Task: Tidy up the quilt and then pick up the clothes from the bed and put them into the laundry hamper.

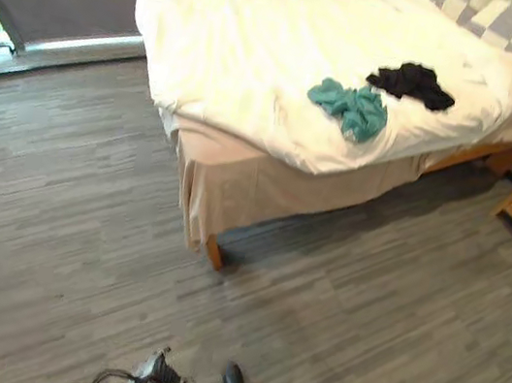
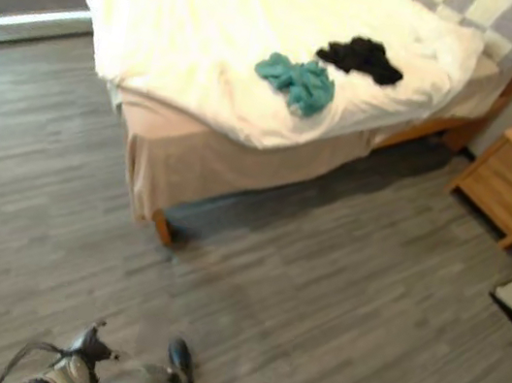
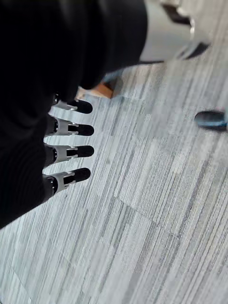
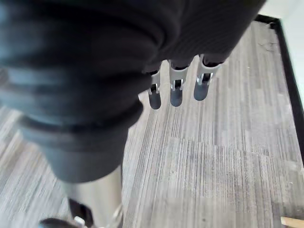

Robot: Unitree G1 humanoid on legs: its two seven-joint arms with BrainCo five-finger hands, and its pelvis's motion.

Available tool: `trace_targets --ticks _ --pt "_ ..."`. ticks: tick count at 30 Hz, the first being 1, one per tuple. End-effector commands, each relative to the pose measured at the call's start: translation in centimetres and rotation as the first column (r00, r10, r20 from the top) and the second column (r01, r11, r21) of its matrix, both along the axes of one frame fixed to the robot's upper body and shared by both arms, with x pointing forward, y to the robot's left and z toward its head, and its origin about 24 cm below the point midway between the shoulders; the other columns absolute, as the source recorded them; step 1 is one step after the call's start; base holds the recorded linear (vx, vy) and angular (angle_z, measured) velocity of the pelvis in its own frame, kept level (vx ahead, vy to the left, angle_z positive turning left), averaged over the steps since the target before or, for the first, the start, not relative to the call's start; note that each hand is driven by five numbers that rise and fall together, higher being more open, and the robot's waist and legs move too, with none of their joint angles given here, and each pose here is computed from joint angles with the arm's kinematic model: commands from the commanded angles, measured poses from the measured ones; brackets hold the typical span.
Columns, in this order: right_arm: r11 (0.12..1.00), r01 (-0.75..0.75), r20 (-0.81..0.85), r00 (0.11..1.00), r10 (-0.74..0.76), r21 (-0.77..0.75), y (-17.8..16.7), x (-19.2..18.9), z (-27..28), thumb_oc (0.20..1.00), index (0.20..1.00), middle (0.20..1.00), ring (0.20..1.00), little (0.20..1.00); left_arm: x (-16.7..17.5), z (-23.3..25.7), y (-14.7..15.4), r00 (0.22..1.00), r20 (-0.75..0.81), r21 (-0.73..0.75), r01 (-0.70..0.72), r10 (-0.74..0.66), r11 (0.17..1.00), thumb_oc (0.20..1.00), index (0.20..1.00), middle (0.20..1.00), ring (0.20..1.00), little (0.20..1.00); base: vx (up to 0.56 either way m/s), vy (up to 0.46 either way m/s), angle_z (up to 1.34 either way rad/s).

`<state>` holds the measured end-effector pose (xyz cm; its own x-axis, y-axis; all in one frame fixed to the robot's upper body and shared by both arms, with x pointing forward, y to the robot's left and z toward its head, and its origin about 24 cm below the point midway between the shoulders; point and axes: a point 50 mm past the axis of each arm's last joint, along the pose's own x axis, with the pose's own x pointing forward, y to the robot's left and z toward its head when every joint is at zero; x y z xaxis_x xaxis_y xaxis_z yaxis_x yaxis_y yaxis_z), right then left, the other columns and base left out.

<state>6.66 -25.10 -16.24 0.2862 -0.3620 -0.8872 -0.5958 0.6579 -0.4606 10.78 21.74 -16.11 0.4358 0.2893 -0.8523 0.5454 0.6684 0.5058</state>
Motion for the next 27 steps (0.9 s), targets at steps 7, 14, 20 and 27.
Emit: trace_targets --ticks 7,14,20,27 --pt "0.994 0.089 0.085 0.992 -0.093 0.056 1.1 3.2 0.3 1.000 1.000 1.000 1.000 1.000 1.2 1.1 3.3 0.998 -0.007 0.112 0.064 -0.064 0.992 1.000 1.000 1.000 1.000 1.000 0.34 -0.166 0.85" --pt "0.996 0.080 0.086 0.993 -0.083 0.040 0.4 3.5 0.6 1.000 1.000 1.000 1.000 1.000 -0.2 0.8 3.5 1.000 -0.014 0.093 -0.015 0.016 0.996 1.000 1.000 1.000 1.000 1.000 0.35 -0.282 0.43" --pt "0.995 0.101 0.138 0.985 -0.099 -0.008 -1.4 5.0 1.5 1.000 1.000 1.000 1.000 1.000 1.1 0.9 2.3 0.998 0.048 0.057 -0.052 0.049 0.997 1.000 1.000 1.000 1.000 1.000 0.21 -0.219 0.14" --pt "0.998 0.055 0.152 0.987 -0.054 -0.002 -1.1 5.5 1.6 1.000 1.000 1.000 1.000 1.000 1.2 0.6 1.2 0.999 0.052 0.035 -0.012 0.010 0.999 1.000 1.000 1.000 1.000 1.000 0.25 0.126 -0.23"
